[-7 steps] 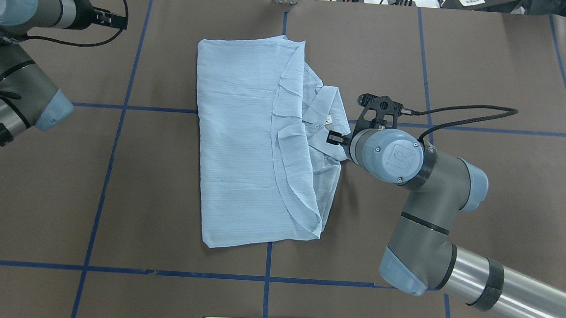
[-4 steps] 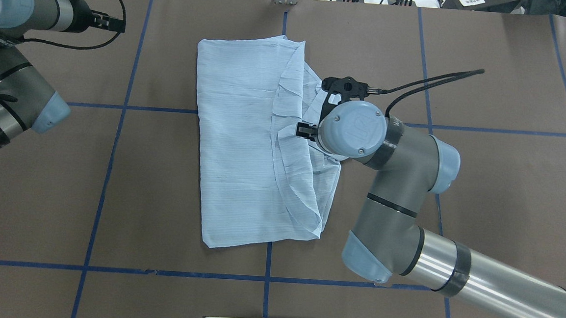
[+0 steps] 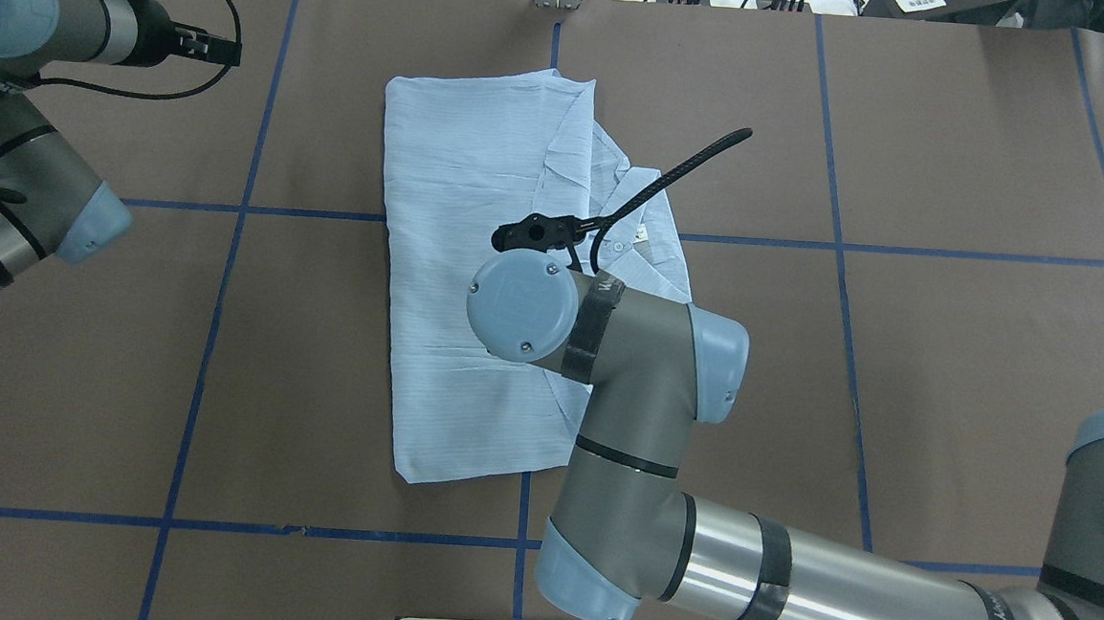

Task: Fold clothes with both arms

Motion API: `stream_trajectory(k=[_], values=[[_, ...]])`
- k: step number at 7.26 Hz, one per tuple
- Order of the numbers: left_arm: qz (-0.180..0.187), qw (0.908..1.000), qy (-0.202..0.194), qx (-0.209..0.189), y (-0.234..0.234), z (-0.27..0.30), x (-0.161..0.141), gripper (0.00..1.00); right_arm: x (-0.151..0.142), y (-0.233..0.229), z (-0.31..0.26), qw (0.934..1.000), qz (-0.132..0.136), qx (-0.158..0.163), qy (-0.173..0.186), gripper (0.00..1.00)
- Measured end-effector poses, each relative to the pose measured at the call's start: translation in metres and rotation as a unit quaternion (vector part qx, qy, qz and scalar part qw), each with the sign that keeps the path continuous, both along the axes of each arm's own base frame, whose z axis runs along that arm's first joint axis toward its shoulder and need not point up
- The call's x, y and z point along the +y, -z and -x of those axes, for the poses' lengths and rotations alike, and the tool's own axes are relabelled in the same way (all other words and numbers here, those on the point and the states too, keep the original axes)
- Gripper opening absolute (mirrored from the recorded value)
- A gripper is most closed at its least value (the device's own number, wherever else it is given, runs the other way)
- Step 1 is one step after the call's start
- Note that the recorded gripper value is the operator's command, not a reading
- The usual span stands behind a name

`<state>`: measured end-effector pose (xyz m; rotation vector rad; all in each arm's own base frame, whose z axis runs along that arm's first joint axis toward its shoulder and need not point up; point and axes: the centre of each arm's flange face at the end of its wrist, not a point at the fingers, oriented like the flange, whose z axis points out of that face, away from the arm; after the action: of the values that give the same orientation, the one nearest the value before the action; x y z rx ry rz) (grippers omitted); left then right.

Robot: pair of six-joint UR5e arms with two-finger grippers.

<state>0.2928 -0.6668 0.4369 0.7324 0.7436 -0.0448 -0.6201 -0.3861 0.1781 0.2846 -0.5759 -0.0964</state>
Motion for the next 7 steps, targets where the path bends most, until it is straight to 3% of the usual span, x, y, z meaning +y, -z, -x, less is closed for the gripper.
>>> stream_trajectory(k=[1, 3, 7], values=[[0.000, 1.0000, 0.000, 0.000, 0.000, 0.000, 0.000, 1.00, 0.007, -0.004, 0.014, 0.9992, -0.012, 0.025, 0.027, 0.67], [-0.001, 1.0000, 0.000, 0.001, 0.001, 0.000, 0.000, 1.00, 0.013, -0.012, 0.023, 0.9950, -0.032, 0.063, 0.070, 0.66], [-0.002, 1.0000, 0.000, 0.001, 0.002, 0.000, 0.001, 1.00, 0.023, -0.019, 0.031, 0.9918, -0.040, 0.079, 0.092, 0.66]])
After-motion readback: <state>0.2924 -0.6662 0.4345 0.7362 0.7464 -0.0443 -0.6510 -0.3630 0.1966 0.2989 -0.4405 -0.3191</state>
